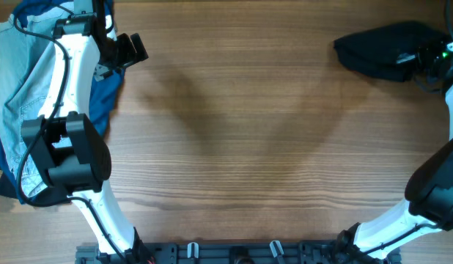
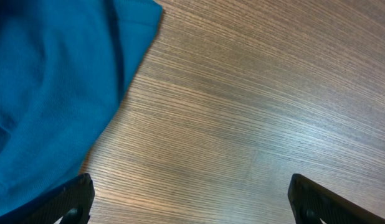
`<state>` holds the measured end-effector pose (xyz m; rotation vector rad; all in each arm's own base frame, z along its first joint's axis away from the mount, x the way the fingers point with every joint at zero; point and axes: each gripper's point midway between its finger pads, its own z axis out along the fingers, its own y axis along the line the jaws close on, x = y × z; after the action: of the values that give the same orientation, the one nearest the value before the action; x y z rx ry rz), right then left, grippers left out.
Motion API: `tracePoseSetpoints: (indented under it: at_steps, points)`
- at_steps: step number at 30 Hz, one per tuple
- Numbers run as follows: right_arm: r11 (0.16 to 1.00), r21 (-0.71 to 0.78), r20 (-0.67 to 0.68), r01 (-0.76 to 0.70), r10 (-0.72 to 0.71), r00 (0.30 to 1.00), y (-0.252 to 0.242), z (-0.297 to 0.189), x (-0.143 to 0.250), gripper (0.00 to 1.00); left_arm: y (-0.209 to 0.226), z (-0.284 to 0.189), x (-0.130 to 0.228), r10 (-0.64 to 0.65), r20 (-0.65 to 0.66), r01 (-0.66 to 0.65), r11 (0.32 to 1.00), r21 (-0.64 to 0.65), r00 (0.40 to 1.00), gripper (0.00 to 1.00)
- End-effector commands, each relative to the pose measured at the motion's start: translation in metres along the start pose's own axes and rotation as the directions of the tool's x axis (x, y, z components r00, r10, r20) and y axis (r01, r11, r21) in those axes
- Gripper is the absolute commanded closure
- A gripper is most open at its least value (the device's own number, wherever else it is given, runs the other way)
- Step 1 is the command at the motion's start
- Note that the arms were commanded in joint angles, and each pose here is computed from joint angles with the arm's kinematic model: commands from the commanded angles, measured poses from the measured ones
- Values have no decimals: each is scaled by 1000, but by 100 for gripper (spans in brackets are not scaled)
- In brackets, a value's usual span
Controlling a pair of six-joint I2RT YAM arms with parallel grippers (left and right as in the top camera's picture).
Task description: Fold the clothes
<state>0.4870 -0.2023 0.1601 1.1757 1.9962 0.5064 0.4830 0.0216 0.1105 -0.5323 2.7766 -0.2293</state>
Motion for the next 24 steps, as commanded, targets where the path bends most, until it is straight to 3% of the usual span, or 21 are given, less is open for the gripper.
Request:
tracePoseSetpoints:
  at_steps: [1,9,22,23,24]
  points:
    - [996,78,-8,-51,51,999,-25,32,11,96,-3,-6,-7,8,27,-8,1000,-1,1000,0]
    - [993,111,-95,-38,49,994,-52,94,54,96,1,8,-3,4,-4,-4,1000,-10,1000,0]
    - [996,82,-42,-36,39,998,-39,101,48,96,1,12,-4,4,-4,-4,1000,-10,1000,0]
    - [996,85,-46,-36,40,998,-40,101,49,94,1,12,-4,4,-4,-4,1000,-10,1000,0]
    - [996,81,-57,-31,36,998,-39,101,51,76,1,12,-4,4,-4,-4,1000,-10,1000,0]
